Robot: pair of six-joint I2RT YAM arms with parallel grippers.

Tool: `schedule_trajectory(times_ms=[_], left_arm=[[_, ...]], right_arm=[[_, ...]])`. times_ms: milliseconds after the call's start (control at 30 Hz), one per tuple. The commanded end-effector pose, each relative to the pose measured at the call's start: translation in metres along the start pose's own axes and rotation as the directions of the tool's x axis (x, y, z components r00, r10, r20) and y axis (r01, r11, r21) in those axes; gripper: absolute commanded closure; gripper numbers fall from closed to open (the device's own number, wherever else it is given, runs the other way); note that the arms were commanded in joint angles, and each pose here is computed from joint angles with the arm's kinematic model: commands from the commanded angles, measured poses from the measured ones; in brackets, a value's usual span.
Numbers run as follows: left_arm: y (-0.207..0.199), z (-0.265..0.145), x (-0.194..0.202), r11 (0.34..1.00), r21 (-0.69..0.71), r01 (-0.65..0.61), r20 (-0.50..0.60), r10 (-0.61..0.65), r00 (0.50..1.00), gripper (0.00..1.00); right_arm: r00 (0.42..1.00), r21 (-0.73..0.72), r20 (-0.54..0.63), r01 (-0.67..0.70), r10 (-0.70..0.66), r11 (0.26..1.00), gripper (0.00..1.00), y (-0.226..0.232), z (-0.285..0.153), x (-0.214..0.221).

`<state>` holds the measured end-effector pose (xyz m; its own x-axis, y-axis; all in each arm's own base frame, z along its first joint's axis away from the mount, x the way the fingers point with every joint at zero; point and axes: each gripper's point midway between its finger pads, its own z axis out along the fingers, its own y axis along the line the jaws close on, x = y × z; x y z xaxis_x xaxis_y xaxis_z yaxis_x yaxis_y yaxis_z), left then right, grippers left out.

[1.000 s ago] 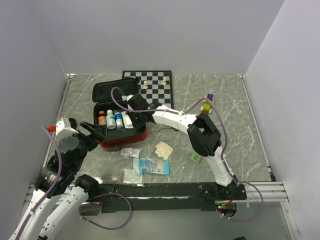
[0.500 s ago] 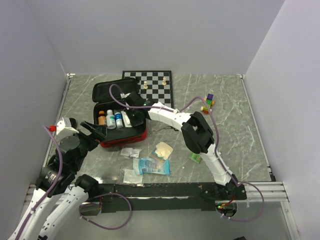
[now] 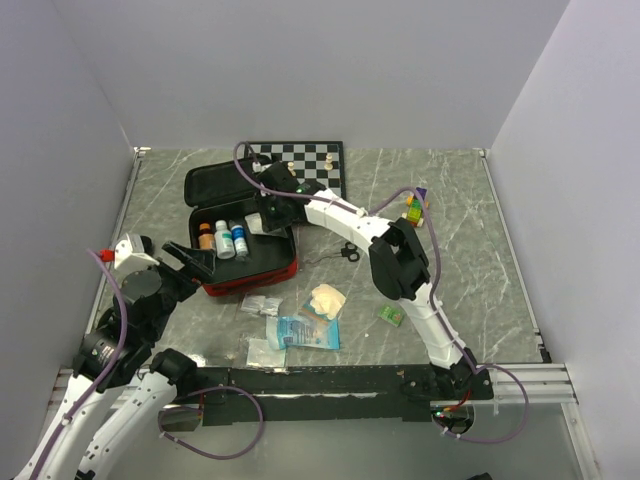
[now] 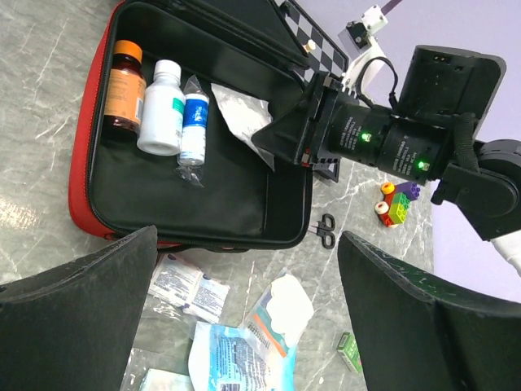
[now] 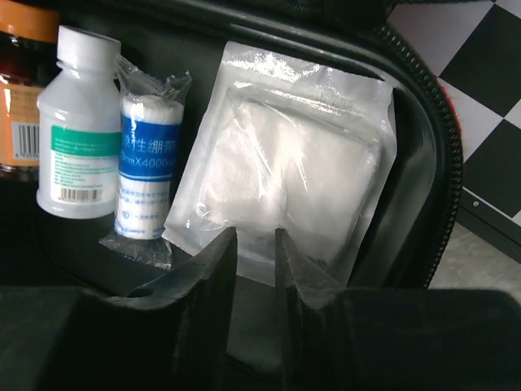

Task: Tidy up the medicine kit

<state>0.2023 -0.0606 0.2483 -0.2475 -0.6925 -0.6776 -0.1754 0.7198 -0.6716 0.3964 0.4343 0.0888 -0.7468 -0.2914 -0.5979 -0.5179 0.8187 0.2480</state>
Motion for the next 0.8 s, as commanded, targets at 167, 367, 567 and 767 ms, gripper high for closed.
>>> schedule_trajectory(times_ms=[167, 367, 567, 767], left_arm=[[-0.008, 0.002, -0.001, 0.999, 0.032, 0.018, 0.005, -0.018, 1.0, 0.04], [-0.011, 0.003, 0.0, 0.999, 0.047, 0.027, 0.0, -0.027, 1.0, 0.04], [-0.015, 0.005, 0.003, 0.998, 0.063, 0.025, -0.009, -0.025, 1.0, 0.04], [-0.017, 0.015, 0.018, 0.996, 0.084, 0.033, -0.054, -0.028, 0.998, 0.04]], right_arm=[[0.989, -0.072, 0.143, 0.032, -0.022, 0.997, 0.4, 0.016, -0.067, -0.028], [0.982, -0.049, 0.19, 0.022, -0.013, 0.999, 0.24, 0.007, -0.117, -0.019], [0.982, 0.016, 0.188, -0.01, 0.006, 1.0, 0.27, -0.018, -0.156, 0.03], [0.998, 0.118, 0.056, -0.031, 0.025, 0.993, 0.45, -0.06, -0.149, 0.126]])
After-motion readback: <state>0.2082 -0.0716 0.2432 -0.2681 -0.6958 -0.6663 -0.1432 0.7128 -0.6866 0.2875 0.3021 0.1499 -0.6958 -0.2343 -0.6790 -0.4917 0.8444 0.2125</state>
